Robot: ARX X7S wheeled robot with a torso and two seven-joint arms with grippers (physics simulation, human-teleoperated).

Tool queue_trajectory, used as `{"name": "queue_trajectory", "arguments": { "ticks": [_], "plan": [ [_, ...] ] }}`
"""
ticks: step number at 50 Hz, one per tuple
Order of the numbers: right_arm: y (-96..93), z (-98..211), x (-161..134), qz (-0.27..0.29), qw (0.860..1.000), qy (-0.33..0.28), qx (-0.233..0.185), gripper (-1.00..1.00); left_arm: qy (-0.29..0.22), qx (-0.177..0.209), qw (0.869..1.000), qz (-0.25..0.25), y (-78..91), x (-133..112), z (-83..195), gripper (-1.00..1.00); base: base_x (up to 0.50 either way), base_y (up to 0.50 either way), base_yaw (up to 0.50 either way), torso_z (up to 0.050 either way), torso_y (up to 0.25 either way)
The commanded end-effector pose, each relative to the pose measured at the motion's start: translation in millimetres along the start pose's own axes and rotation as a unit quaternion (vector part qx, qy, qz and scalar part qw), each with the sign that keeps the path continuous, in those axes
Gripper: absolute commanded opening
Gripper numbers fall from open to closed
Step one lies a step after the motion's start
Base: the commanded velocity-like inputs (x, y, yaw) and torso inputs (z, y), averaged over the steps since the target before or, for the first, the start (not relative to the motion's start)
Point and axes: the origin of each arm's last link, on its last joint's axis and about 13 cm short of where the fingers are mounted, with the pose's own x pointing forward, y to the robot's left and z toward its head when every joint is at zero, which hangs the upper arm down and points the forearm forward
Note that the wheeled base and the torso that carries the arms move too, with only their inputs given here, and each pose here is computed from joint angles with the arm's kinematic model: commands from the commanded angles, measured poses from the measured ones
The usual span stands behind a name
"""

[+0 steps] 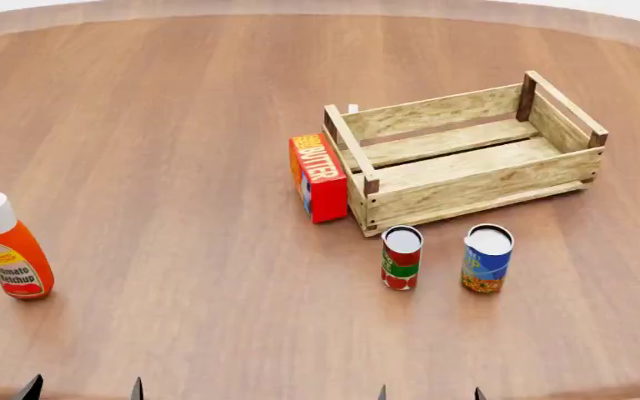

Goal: Pick up the tomato sauce, and put it in the wooden tray.

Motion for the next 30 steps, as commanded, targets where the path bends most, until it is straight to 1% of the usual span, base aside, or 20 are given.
{"name": "queue_trajectory", "arguments": {
  "ticks": [1,2,4,11,12,13,26,30],
  "plan": [
    [0.3,1.0,-1.7,0.011,1.000,-0.002,0.000,1.00,0.000,0.000,1.000,-0.006,0.5,-0.1,0.2,1.00,0.00,0.00,0.00,0.000,0.000],
    [0.5,1.9,-1.4,-0.006,1.000,-0.009,0.005,1.00,0.001,0.002,1.000,0.000,0.1,0.8,-0.4,1.00,0.00,0.00,0.00,0.000,0.000],
    [0.2,1.9,-1.1,-0.001,1.000,-0.007,0.010,1.00,0.002,-0.001,1.000,0.000,0.4,0.9,-0.1,1.00,0.00,0.00,0.00,0.000,0.000],
    [3.2,0.8,-2.2,0.005,1.000,0.004,0.002,1.00,0.003,-0.004,1.000,0.002,0.4,0.0,0.5,1.00,0.00,0.00,0.00,0.000,0.000],
    [3.3,0.7,-1.7,0.005,1.000,0.005,0.002,1.00,-0.007,-0.006,1.000,-0.002,0.5,-0.4,0.4,1.00,0.00,0.00,0.00,0.000,0.000],
    [3.2,-0.2,-1.8,0.005,1.000,0.007,0.004,1.00,0.003,-0.002,1.000,0.002,0.5,-0.1,0.0,1.00,0.00,0.00,0.00,0.000,0.000],
    [4.4,0.4,-1.1,0.004,1.000,0.010,0.002,1.00,0.007,0.000,1.000,0.003,0.5,0.0,-0.5,1.00,0.00,0.00,0.00,0.000,0.000],
    [4.4,0.2,-1.4,0.001,1.000,0.010,0.001,1.00,0.015,0.005,1.000,0.006,0.4,0.6,-0.5,1.00,0.00,0.00,0.00,0.000,0.000]
  ]
}}
